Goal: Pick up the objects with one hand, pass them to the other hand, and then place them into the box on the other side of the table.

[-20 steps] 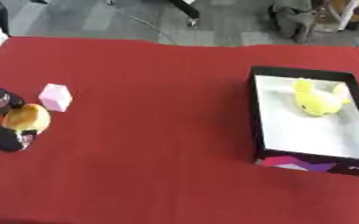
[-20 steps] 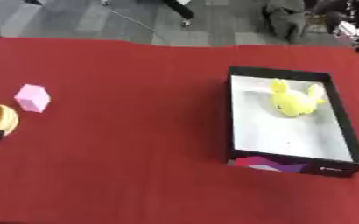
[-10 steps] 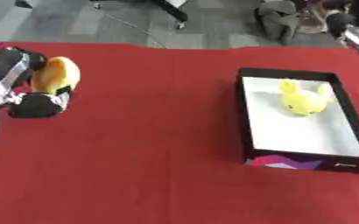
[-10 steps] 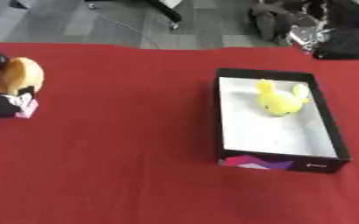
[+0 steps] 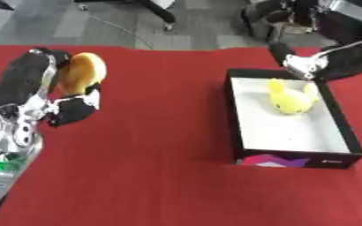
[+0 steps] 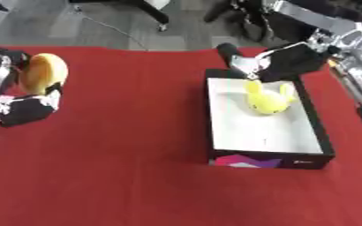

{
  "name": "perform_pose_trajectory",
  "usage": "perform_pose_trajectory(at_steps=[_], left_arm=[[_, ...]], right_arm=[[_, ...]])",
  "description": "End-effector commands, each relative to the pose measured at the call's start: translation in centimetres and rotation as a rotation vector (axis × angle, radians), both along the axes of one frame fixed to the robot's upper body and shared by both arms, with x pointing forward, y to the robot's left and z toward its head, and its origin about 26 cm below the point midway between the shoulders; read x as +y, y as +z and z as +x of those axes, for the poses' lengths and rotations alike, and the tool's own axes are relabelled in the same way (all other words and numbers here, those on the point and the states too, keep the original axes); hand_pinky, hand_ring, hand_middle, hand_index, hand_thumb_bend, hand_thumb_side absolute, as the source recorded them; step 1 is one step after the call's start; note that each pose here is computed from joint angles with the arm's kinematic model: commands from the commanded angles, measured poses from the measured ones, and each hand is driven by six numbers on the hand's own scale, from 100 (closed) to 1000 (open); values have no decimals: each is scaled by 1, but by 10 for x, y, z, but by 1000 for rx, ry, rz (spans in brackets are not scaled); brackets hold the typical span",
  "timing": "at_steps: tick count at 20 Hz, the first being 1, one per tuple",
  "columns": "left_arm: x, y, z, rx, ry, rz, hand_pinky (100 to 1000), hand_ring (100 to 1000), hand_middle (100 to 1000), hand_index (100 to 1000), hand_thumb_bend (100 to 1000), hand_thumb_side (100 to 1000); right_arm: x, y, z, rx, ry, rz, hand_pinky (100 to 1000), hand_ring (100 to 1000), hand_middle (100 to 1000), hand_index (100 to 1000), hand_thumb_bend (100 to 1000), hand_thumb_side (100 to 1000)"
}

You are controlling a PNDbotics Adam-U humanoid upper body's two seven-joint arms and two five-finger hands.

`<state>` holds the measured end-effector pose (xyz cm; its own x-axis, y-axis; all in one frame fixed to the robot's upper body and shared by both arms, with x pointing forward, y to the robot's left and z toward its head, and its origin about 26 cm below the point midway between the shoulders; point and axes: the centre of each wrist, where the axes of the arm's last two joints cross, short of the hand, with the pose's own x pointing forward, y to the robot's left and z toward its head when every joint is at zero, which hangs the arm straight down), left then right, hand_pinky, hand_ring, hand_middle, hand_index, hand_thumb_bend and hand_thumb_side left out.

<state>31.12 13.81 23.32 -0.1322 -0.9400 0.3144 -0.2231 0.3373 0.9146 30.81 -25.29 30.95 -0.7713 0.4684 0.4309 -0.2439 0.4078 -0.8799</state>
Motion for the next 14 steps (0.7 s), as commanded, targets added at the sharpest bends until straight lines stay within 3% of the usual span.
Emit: perform_pose_trajectory(at_steps=[1,14], left_arm=[[-9,0,-2,-82,-2,6,648,577,547,682,100,262],[-34,-25,1,-229,-46,16,646,558,530,678,100,223]], right_arm=[[7,3,3,-10,6,-35,958,1000,788,1000,100,241],[38,-6,15,12,66,-139,952,1000,766,1000,100,125]])
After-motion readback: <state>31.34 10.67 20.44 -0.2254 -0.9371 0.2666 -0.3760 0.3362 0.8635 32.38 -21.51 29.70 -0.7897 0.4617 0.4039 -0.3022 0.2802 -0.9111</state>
